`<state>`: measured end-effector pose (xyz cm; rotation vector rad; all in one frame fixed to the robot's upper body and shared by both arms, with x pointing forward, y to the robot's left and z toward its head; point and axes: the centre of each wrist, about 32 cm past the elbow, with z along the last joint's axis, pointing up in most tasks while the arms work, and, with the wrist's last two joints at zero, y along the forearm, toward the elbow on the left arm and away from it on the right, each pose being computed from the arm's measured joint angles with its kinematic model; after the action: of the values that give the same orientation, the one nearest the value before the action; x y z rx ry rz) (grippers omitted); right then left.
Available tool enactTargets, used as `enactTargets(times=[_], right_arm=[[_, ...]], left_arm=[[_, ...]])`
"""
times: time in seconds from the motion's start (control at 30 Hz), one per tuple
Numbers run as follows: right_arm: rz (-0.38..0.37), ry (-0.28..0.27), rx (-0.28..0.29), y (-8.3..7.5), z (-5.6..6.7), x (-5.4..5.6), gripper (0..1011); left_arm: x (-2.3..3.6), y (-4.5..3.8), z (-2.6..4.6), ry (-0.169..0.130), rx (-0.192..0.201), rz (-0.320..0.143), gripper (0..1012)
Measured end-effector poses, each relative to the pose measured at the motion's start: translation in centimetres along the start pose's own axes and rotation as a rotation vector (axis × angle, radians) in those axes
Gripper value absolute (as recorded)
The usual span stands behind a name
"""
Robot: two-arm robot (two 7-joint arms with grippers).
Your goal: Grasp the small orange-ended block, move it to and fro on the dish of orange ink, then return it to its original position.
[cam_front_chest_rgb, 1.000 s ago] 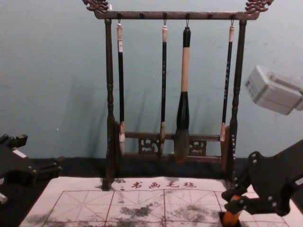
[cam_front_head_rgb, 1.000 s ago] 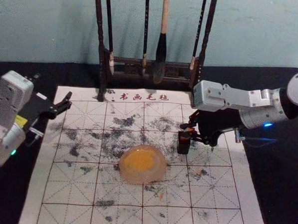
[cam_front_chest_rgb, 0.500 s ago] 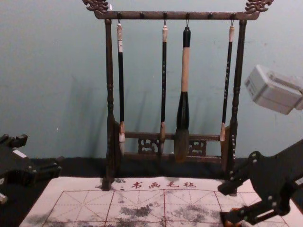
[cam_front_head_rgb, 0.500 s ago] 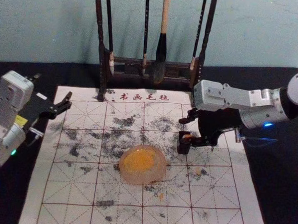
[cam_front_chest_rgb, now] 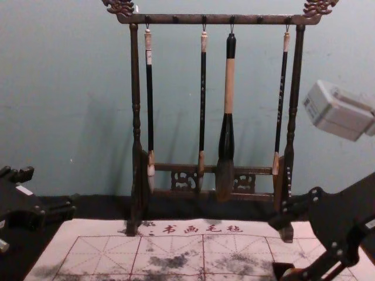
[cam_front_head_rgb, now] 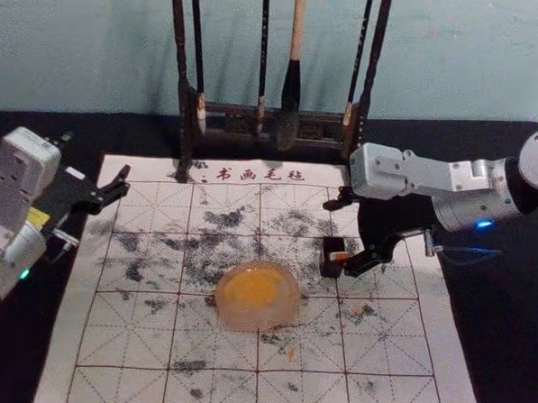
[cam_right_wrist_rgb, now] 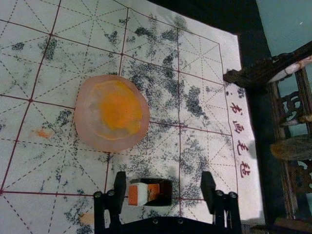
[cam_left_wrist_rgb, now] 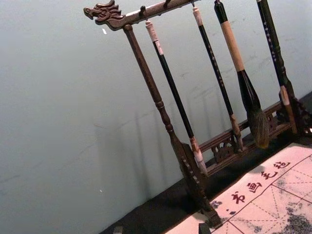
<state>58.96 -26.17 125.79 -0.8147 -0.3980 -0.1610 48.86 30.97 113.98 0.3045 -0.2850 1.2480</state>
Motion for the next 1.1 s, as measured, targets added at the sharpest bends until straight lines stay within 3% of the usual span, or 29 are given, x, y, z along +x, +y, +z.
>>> enactTargets(times=[0.1,0.33,0.53,0.67,0.77,0.87,0.97,1.1], right_arm=[[-0.001,0.004,0.005,0.0,0.0,0.0,1003],[-0.05,0.051,0.098,-0.4,0.3,-0.4,1003],[-0.206,0.108,0.189,-1.2,0.3,-1.0,1003],[-0.382,0.179,0.233,-1.4,0.0,-2.3,1003],[-0.565,0.255,0.259,-1.0,-0.6,-4.3,1003],[-0.658,0.286,0.274,-0.6,-1.0,-5.6,1002],[-0.755,0.347,0.289,0.5,-1.9,-7.7,1003],[-0.807,0.401,0.299,1.5,-2.8,-9.6,1002]], left_arm=[[0.0,0.0,0.0,0.0,0.0,0.0,1001],[0.0,0.0,0.0,0.0,0.0,0.0,1001],[0.0,0.0,0.0,0.0,0.0,0.0,1001],[0.0,0.0,0.0,0.0,0.0,0.0,1001],[0.0,0.0,0.0,0.0,0.0,0.0,1001],[0.0,0.0,0.0,0.0,0.0,0.0,1001],[0.0,0.0,0.0,0.0,0.0,0.0,1001],[0.0,0.0,0.0,0.0,0.0,0.0,1001]])
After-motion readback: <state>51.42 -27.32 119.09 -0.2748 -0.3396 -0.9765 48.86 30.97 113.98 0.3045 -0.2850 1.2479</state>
